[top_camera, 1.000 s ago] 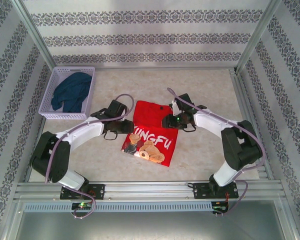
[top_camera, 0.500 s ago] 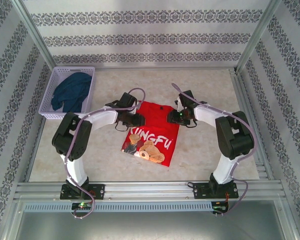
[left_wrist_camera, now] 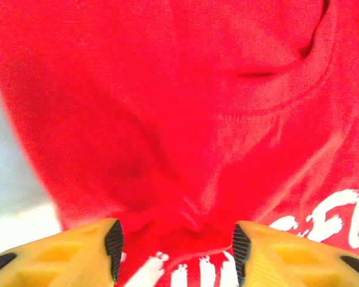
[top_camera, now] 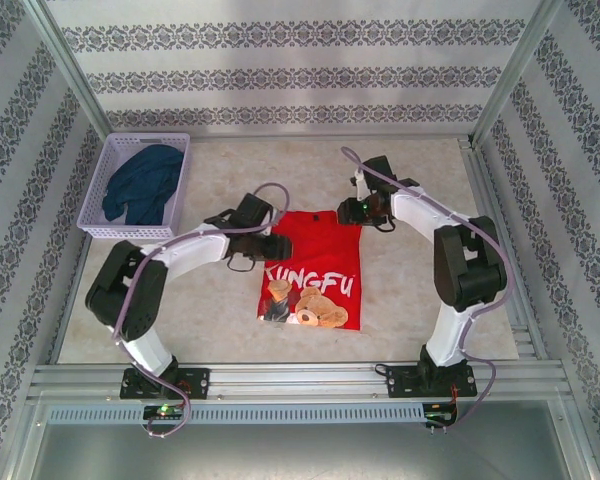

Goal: Fold the inside-out t-shirt
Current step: Rotate the T-shirt at the center of the table, then fold the T-shirt at the center of the table.

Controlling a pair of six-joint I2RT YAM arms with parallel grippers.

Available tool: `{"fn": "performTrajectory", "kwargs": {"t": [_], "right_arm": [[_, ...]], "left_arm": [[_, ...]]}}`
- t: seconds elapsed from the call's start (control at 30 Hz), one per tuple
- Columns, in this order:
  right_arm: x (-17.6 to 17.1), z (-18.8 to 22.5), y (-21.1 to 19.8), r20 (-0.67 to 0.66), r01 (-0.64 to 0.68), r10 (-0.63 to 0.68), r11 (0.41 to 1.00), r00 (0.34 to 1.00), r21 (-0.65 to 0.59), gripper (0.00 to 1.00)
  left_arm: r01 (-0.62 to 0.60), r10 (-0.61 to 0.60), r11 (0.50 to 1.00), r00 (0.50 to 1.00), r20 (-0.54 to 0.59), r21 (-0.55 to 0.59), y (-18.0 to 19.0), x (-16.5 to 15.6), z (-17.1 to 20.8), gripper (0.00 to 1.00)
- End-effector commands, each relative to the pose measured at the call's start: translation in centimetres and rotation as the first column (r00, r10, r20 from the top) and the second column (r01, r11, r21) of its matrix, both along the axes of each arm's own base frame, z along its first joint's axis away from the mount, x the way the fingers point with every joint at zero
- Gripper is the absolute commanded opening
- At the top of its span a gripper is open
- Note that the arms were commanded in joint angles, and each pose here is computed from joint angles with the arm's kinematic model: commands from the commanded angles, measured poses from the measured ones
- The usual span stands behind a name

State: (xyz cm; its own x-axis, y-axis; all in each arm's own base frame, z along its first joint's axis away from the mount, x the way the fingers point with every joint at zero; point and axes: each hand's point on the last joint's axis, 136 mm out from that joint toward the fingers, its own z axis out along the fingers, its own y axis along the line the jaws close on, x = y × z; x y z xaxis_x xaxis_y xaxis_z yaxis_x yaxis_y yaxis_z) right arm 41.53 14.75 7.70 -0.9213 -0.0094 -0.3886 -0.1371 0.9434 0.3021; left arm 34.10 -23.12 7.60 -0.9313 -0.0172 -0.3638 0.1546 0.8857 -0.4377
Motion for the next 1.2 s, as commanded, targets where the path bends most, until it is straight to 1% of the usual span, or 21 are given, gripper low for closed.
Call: {"fn": "performTrajectory", "kwargs": {"t": [0.0,0.07,0.1,0.2,0.27,0.37,0.47,0.63,0.8,0.93,1.17], "right_arm": [[-0.1,-0.1,-1.9,-0.024,0.039,-0.038,0.999,0.999,0.025,0.58],[0.4,-0.5,-2.0,-0.045,0.061,-0.059,0.996,0.997,0.065,0.60],[0.7,-0.8,-1.8,-0.052,0.067,-0.063,0.994,0.997,0.081,0.64],[1.3,-1.7,-1.3,-0.080,0.073,-0.064,0.992,0.995,0.104,0.69],[1.5,-2.4,-1.3,-0.094,0.075,-0.065,0.992,0.993,0.103,0.71],[1.7,-3.1,-0.8,-0.110,0.069,-0.056,0.990,0.992,0.119,0.71],[1.8,-3.8,-0.4,-0.126,0.070,-0.053,0.989,0.991,0.133,0.70],[1.4,-4.9,0.5,-0.152,0.060,-0.037,0.987,0.988,0.146,0.68],[1.2,-5.4,1.8,-0.169,0.053,-0.021,0.981,0.985,0.186,0.64],[1.2,-5.5,2.8,-0.173,0.048,-0.009,0.975,0.985,0.218,0.60],[1.6,-5.5,3.6,-0.174,0.051,-0.006,0.965,0.985,0.256,0.47]], "left_arm": [[-0.128,0.128,0.992,0.990,0.056,0.004,4.0,3.5,1.4,0.59],[-0.133,0.133,0.991,0.990,0.055,-0.010,4.7,4.9,1.4,0.63],[-0.132,0.133,0.991,0.990,0.049,-0.012,4.9,5.6,1.2,0.66],[-0.123,0.124,0.992,0.992,0.031,-0.039,5.2,7.3,0.3,0.73],[-0.101,0.102,0.993,0.995,0.014,-0.056,4.8,8.2,-0.3,0.75],[-0.056,0.056,0.995,0.998,-0.008,-0.086,3.6,9.2,-1.0,0.76],[-0.036,0.034,0.994,0.999,-0.014,-0.102,3.0,9.9,-1.7,0.77],[0.008,-0.011,0.992,1.000,-0.026,-0.124,1.8,10.3,-2.8,0.76],[0.049,-0.055,0.986,0.998,-0.034,-0.157,0.5,10.1,-3.9,0.70],[0.066,-0.075,0.982,0.996,-0.045,-0.180,-0.2,10.0,-4.6,0.61],[0.082,-0.093,0.974,0.995,-0.043,-0.212,-1.0,10.4,-5.1,0.43]]}}
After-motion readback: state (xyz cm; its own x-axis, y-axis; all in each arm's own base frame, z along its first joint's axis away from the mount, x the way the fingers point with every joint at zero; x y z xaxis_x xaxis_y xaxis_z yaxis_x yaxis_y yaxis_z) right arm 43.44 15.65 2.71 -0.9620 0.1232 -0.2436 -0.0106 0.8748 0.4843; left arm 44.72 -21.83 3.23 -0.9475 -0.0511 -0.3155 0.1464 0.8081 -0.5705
